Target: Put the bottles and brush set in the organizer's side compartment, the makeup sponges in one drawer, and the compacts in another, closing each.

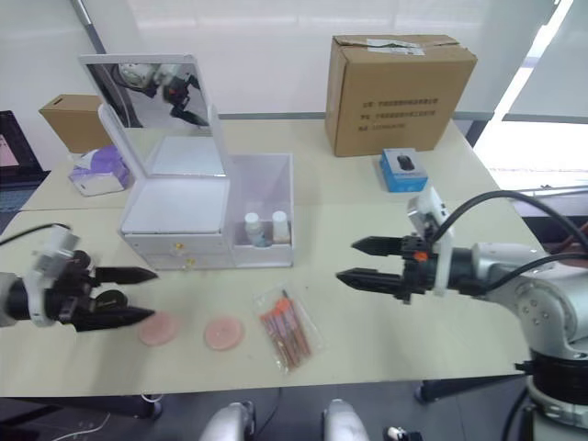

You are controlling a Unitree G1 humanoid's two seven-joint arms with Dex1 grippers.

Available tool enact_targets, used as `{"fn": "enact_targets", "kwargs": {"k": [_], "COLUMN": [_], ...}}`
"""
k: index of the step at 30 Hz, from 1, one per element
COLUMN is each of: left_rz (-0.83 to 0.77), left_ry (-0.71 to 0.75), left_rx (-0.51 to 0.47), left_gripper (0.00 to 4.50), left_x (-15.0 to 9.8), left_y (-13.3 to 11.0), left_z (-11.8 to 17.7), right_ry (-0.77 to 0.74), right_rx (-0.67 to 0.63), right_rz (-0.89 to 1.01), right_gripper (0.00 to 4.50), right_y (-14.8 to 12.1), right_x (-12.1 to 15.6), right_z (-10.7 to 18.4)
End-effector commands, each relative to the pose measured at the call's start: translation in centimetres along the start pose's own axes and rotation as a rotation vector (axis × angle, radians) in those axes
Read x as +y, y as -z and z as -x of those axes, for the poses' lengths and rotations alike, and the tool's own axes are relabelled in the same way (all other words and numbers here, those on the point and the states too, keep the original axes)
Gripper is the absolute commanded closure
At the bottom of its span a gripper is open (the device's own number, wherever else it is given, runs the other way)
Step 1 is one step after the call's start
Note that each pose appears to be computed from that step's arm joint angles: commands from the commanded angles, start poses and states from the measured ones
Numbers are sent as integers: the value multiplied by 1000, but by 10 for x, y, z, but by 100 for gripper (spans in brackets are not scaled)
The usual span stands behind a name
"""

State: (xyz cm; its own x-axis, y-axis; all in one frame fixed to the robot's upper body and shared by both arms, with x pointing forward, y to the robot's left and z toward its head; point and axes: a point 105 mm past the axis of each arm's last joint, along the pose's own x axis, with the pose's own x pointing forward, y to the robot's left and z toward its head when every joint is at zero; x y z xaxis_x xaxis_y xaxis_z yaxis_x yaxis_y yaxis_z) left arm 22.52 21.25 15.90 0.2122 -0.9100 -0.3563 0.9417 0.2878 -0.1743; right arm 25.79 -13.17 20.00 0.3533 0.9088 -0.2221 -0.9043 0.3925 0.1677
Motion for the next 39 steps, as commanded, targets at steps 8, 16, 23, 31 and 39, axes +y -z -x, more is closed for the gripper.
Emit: {"fn": "enact_targets", "kwargs": {"k": [8, 16, 23, 31, 39], "left_rz": [338, 535, 485, 460, 449], "left_ry": [27, 58, -33, -230, -277], "left_rx": [-92, -9, 39, 115, 115], "left_gripper": [0, 155, 380, 447, 447], "left_x": [-35, -50, -47, -20, -15], "left_y": [-12, 7, 19, 54, 54], "left_z": [-81, -97, -118, -141, -146], "right_ry": [-118, -24, 85, -85, -166], "right_rx": [193, 271, 333, 511, 499], "right_rz": [-249, -595, -714, -725, -760], "right_gripper": [1, 0, 0, 0, 0], "right_y": [37, 67, 82, 109, 105], "right_x": [31, -2, -29, 3, 6], "right_z": [-34, -53, -60, -87, -109]}}
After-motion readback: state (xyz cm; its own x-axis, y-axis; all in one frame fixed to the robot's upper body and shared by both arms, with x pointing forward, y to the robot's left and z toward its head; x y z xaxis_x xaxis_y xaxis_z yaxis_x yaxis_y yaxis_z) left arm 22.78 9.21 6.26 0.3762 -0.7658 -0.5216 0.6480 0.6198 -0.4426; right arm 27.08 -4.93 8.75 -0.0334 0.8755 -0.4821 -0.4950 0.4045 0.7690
